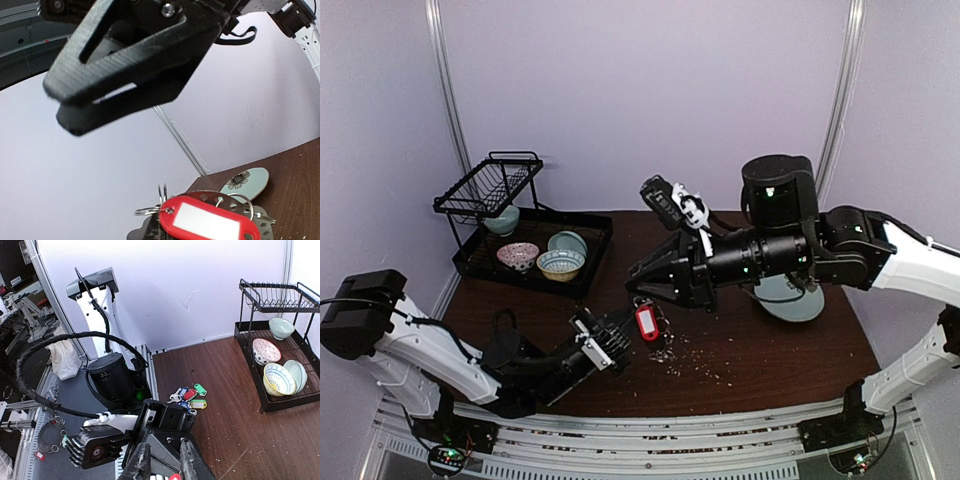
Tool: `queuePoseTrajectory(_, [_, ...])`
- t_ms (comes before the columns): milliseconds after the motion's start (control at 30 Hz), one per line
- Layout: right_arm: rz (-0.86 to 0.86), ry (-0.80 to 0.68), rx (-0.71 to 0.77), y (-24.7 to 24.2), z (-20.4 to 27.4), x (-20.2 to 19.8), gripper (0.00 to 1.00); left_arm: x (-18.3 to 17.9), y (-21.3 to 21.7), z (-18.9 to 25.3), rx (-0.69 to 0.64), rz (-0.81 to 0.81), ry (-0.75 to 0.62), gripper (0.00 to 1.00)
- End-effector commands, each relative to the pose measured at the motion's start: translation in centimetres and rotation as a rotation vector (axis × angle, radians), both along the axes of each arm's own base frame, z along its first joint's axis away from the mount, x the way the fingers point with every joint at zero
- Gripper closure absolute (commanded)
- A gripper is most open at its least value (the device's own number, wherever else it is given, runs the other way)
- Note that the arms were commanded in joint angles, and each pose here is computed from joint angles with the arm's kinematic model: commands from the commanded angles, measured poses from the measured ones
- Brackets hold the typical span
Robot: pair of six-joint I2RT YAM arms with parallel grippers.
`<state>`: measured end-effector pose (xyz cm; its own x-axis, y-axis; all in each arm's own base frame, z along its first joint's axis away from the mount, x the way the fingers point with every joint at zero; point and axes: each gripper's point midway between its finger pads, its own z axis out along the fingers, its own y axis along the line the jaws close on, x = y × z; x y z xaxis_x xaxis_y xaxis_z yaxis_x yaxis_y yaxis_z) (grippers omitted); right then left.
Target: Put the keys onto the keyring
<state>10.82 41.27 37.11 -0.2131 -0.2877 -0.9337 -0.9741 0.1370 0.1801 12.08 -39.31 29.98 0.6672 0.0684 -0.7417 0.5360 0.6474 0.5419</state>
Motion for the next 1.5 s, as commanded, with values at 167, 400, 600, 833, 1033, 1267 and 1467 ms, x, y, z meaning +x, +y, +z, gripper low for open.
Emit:
queuePoseTrajectory(167, [0.091,-0.393,-0.192,-4.9,-1.0,0.5,0.67,-1.8,1.3,4.3,-0.193,-0.179,0.038,1.0])
queuePoseTrajectory(400, [0.207,-0.592,-0.339,-4.8,-2.9,1.6,0.7,-2.3,1.0,4.2,-0.151,-0.214,0.047,1.0])
queuePoseTrajectory(600, [0.223,-0.584,-0.298,-3.6,-2.4,1.4,0.78,-2.4,0.7,4.1,-0.124,-0.217,0.037,1.0])
queuePoseTrajectory(833, [0.239,-0.58,-0.29,-3.3,-2.6,1.2,0.83,-2.4,0.4,4.1,-0.107,-0.208,0.018,1.0])
queuePoseTrajectory(1033, [0.278,-0.56,-0.31,-3.1,-3.6,0.8,0.83,-2.4,0.1,4.5,-0.108,-0.206,0.007,1.0])
queuePoseTrajectory(1267, [0.312,-0.538,-0.294,-3.0,-3.5,0.1,1.0,-2.4,0.3,4.5,-0.098,-0.203,0.009,1.0])
queuePoseTrajectory(1467, [0.254,-0.515,-0.279,-3.2,-3.1,0.6,1.0,-2.3,0.5,4.2,-0.095,-0.208,0.036,1.0])
